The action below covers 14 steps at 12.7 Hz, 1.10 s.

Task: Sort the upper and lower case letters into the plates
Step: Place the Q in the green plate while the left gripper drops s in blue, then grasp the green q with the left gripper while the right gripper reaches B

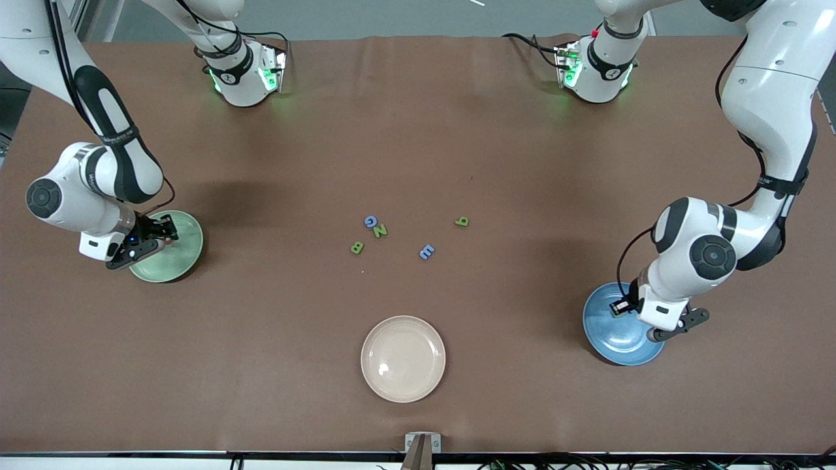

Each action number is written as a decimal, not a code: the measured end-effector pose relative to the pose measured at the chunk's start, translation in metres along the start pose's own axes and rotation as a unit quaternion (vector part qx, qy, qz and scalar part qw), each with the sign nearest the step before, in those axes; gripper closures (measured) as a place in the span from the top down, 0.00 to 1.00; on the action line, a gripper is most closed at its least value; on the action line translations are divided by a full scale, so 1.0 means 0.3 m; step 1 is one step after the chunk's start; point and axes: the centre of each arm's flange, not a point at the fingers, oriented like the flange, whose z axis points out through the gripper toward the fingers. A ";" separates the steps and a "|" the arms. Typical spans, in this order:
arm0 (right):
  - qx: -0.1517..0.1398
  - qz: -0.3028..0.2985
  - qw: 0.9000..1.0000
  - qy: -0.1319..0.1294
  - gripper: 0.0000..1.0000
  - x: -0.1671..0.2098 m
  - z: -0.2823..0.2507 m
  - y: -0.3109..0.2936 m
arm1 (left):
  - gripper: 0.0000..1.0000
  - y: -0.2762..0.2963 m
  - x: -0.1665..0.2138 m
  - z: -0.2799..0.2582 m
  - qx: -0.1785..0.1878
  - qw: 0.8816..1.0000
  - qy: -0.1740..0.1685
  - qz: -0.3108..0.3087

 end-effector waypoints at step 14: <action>0.011 0.061 0.997 -0.039 0.88 0.224 -0.601 -0.218 | 0.98 0.629 -0.792 -0.069 -0.009 0.992 -0.083 -0.097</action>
